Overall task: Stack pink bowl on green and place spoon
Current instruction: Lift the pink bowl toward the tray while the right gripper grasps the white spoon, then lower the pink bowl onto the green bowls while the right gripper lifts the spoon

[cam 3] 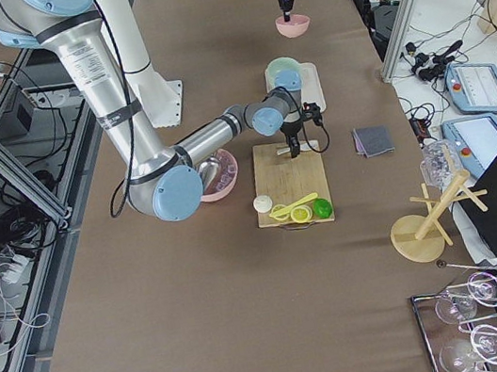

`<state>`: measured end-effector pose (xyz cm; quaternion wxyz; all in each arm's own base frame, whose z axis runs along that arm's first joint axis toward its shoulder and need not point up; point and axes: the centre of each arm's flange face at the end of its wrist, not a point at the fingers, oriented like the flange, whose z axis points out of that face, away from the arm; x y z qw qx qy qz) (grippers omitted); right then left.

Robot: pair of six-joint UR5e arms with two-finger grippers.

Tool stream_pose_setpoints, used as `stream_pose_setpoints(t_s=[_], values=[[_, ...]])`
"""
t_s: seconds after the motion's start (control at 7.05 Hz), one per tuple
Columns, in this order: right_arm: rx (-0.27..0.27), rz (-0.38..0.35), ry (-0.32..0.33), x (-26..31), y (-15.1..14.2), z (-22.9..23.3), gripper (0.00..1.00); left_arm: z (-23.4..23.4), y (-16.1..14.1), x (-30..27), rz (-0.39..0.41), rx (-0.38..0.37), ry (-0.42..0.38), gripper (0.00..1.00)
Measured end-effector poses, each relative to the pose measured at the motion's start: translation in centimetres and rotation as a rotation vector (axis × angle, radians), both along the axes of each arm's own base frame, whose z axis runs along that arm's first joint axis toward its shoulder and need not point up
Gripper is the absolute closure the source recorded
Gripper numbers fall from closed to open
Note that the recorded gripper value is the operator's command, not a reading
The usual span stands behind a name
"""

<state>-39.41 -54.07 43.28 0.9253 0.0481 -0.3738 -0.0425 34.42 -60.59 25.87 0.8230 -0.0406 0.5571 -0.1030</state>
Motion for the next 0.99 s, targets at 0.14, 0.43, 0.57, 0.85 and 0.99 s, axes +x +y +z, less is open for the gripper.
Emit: stream_pose_setpoints(t_s=[0.14, 0.43, 0.57, 0.85, 0.99], values=[[-0.001, 0.000, 0.001, 0.0, 0.0, 0.1, 0.35, -0.5, 0.2, 0.3, 0.002, -0.004, 0.005, 1.00], [-0.003, 0.002, 0.001, 0.1, -0.1, 0.2, 0.85, -2.0, 0.8, 1.5, 0.006, -0.021, 0.019, 1.00], [-0.003, 0.003, 0.001, 0.3, -0.1, 0.2, 1.00, -2.3, 0.9, 1.8, 0.007, -0.024, 0.022, 1.00], [-0.004, 0.009, 0.000, 0.6, -0.4, 0.2, 1.00, -2.5, 1.0, 1.9, 0.009, -0.025, 0.024, 1.00], [-0.003, 0.017, -0.005, 0.9, -0.6, -0.1, 1.00, -2.6, 1.0, 2.0, 0.009, -0.025, 0.025, 1.00]])
